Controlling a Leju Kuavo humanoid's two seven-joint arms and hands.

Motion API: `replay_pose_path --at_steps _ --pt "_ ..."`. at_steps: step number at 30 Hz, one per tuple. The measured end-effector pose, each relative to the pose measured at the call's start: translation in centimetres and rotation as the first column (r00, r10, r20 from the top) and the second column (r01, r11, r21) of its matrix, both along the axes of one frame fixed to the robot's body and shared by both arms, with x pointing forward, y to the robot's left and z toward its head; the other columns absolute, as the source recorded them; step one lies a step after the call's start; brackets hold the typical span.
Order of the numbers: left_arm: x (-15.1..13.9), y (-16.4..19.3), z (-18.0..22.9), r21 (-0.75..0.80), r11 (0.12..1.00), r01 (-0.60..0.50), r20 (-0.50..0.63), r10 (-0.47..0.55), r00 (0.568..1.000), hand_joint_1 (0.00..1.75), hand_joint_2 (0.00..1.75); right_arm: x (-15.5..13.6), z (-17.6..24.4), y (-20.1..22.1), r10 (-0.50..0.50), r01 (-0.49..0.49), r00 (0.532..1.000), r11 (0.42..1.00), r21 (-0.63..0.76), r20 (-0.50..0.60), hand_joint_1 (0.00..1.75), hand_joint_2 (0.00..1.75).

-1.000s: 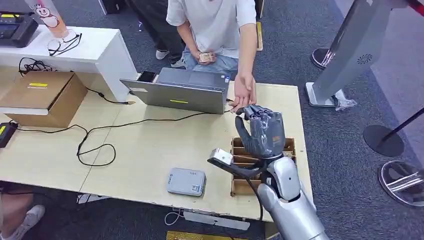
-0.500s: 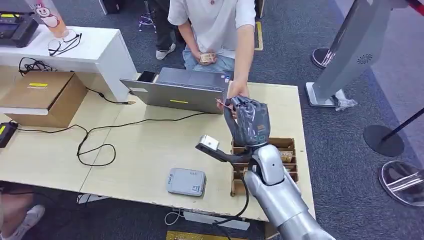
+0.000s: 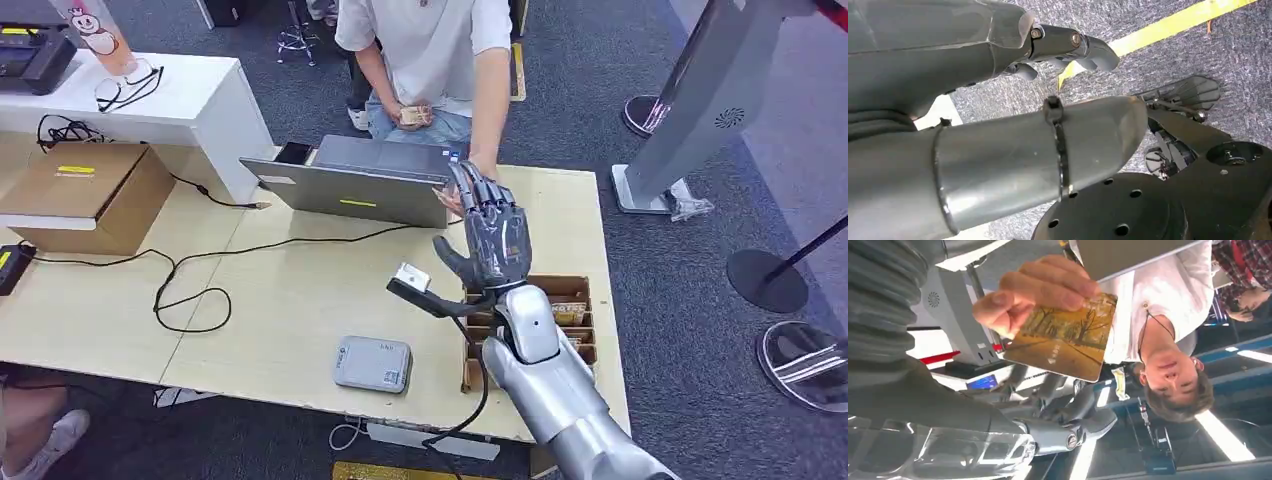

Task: Pass the card to the sensor for recognition and then transmit it.

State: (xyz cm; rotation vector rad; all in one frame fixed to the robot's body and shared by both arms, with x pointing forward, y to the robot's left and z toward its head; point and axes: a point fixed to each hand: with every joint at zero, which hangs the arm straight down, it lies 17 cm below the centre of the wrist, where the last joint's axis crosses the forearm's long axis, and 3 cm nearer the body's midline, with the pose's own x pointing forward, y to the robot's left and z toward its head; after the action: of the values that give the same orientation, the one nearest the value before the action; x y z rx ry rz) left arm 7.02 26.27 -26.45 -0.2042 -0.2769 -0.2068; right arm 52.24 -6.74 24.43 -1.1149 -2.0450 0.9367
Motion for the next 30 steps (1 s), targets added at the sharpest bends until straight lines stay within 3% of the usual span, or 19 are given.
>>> replay_pose_path --at_steps 14,18,24,30 --pt "-0.3 -0.2 0.0 -0.004 1.000 0.004 -0.001 -0.004 1.000 0.00 0.00 -0.6 0.5 0.4 0.043 -0.043 0.999 0.997 0.066 -0.007 0.00 0.00" --pt "-0.5 -0.3 0.0 -0.009 1.000 0.007 -0.004 -0.007 1.000 0.00 0.00 -1.1 0.8 0.9 0.095 -0.089 0.995 0.988 0.129 -0.034 0.00 0.00" --pt "-0.9 -0.4 0.0 -0.015 1.000 0.006 -0.006 -0.006 1.000 0.00 0.00 -2.5 1.5 1.9 0.243 -0.210 0.967 0.932 0.297 -0.081 0.00 0.00" --pt "-1.3 -0.5 0.0 -0.025 1.000 0.006 -0.010 -0.007 1.000 0.00 0.00 -5.3 2.6 3.1 0.467 -0.370 0.880 0.788 0.492 -0.086 0.00 0.00"
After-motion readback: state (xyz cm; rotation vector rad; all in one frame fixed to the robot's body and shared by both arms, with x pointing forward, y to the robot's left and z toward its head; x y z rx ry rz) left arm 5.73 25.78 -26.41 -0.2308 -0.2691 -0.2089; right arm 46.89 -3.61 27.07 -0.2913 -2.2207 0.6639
